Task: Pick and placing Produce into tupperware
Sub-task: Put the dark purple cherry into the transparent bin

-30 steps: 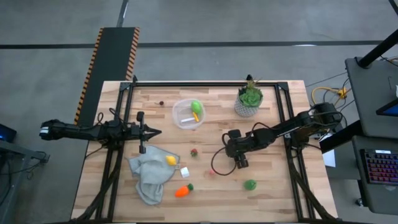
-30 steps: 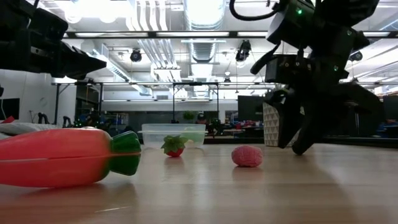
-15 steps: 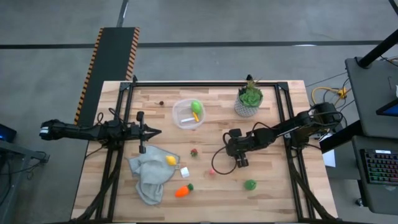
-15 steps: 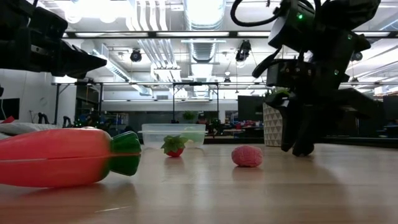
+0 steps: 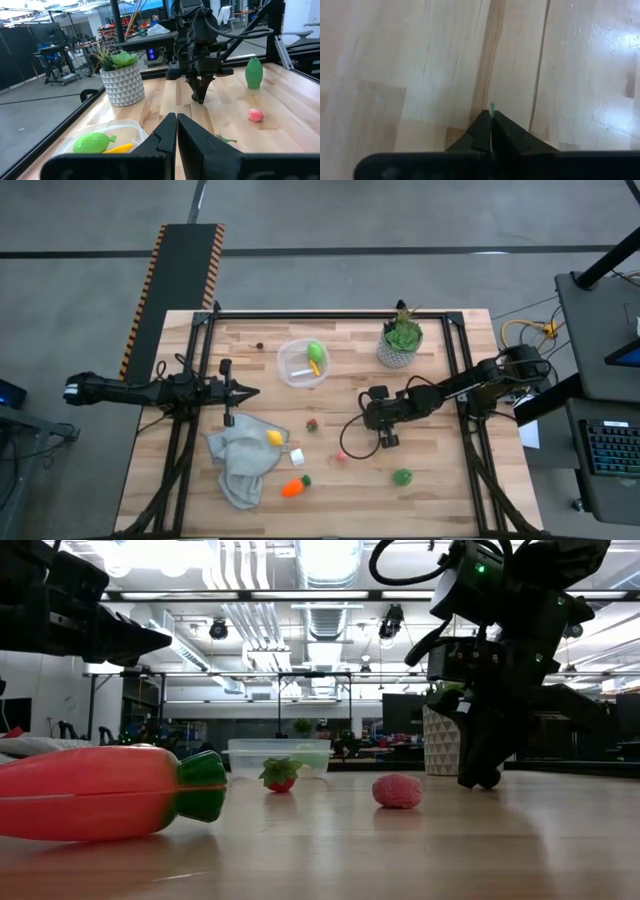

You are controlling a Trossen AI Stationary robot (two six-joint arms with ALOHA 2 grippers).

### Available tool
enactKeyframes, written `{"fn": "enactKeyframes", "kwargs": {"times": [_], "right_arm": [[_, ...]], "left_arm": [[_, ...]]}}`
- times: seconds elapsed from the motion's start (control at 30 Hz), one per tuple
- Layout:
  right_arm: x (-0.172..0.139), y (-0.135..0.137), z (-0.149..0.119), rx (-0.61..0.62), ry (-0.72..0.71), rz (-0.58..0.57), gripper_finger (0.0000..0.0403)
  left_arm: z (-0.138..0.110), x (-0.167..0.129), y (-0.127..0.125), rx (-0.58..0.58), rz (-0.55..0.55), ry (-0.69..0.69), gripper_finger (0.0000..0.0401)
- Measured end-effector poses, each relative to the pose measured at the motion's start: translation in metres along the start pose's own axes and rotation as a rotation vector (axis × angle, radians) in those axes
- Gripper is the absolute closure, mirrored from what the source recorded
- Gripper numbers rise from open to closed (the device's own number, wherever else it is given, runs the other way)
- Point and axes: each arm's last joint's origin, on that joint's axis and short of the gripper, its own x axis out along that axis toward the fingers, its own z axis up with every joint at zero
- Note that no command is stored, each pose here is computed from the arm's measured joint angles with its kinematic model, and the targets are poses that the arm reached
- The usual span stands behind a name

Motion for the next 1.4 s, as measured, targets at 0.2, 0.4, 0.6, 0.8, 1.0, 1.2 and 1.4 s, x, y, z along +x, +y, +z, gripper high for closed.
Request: {"fn": "enactKeyframes", "kwargs": {"times": [0.2, 0.4, 0.6, 0.8, 1.0, 1.2, 1.4], "right_arm": [[-0.001, -0.001, 0.008, 0.051, -0.078, -0.003, 0.0394], [-0.009, -0.012, 0.032, 0.123, -0.195, -0.018, 0.0395], [-0.019, -0.035, 0.055, 0.167, -0.353, -0.054, 0.0395], [-0.026, -0.066, 0.07, 0.232, -0.553, -0.09, 0.0395], [-0.008, -0.094, 0.084, 0.309, -0.736, -0.026, 0.0395], [0.035, -0.117, 0.096, 0.333, -0.655, -0.047, 0.0395], [0.051, -0.137, 0.118, 0.355, -0.66, -0.063, 0.0395]], "left_arm": [[0.0, 0.0, 0.0, 0.0, 0.0, 0.0, 0.0401], [0.0, 0.0, 0.0, -0.001, 0.0, 0.0, 0.0401], [0.0, 0.0, 0.0, 0.0, 0.0, 0.0, 0.0401], [0.0, 0.0, 0.0, 0.0, 0.0, -0.001, 0.0401], [0.0, 0.0, 0.0, 0.0, 0.001, -0.003, 0.0401], [0.0, 0.0, 0.0, 0.0, 0.001, -0.003, 0.0401], [0.0, 0.0, 0.0, 0.0, 0.001, -0.004, 0.0401]]}}
